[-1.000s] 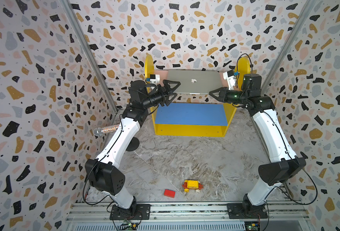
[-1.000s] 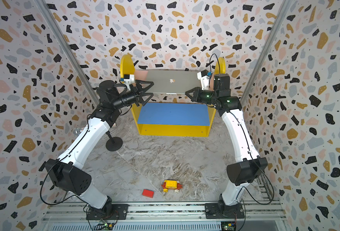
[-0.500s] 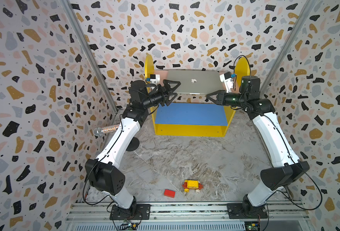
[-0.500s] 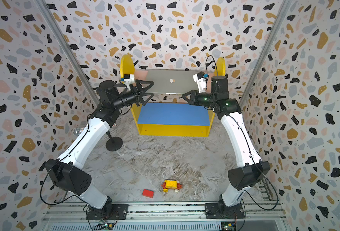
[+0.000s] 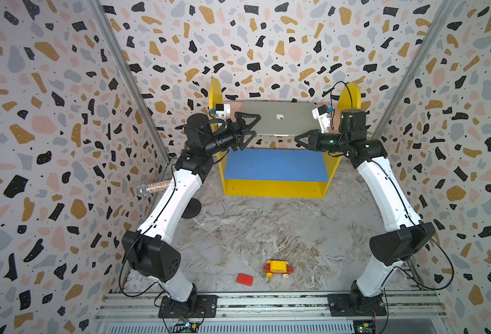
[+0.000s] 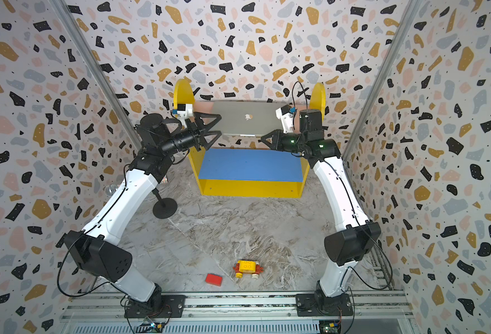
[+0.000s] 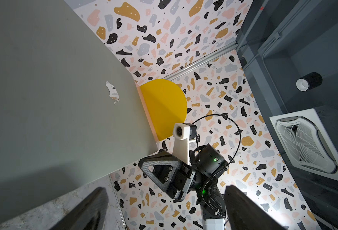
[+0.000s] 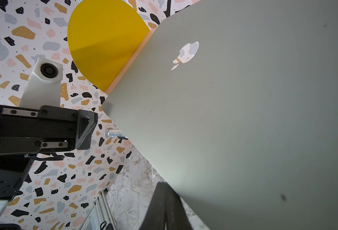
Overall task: Close the laptop lid and set it aside
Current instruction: Place the laptop on the shelf.
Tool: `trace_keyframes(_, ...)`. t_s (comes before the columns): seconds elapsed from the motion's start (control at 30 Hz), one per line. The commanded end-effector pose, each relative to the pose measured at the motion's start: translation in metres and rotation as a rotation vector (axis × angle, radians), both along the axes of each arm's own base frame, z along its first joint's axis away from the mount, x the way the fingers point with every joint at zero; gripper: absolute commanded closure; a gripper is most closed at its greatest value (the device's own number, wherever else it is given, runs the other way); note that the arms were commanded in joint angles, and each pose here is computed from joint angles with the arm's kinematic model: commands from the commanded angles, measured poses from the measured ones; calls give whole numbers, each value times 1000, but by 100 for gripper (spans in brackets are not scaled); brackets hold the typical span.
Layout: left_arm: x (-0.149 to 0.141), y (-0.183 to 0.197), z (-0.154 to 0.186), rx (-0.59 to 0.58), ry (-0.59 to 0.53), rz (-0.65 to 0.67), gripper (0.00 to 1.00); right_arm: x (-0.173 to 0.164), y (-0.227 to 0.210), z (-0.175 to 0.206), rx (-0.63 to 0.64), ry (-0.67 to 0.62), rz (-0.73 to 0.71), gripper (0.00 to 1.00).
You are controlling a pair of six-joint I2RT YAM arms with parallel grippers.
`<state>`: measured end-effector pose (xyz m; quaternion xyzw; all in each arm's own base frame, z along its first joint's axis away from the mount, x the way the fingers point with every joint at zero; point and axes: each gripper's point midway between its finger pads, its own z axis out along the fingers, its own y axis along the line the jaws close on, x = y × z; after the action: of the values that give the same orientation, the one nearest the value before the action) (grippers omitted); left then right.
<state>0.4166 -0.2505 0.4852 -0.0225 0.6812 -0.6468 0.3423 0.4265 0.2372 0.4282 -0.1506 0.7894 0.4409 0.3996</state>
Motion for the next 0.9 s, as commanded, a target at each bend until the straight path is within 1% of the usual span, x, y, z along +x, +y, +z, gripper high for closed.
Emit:
trace_keyframes(0.0,-1,-3,14,-11,-65,-13,6,2,-5,19,8,-55,-11,92)
trace_keyframes(0.33,5,-4,10,-5,-56,-13,7,16,-9,16,31,-40,-26,92)
trace_keyframes(0.4,6,-5,9,-4,-56,-17,12,18,-10,16,33,-37,-26,93)
trace_keyframes(0.67,10,-7,5,-3,-51,-18,24,23,-10,15,41,-35,-27,93)
trace_keyframes(0.87,15,-8,4,-4,-47,-19,26,25,-11,17,50,-36,-30,93)
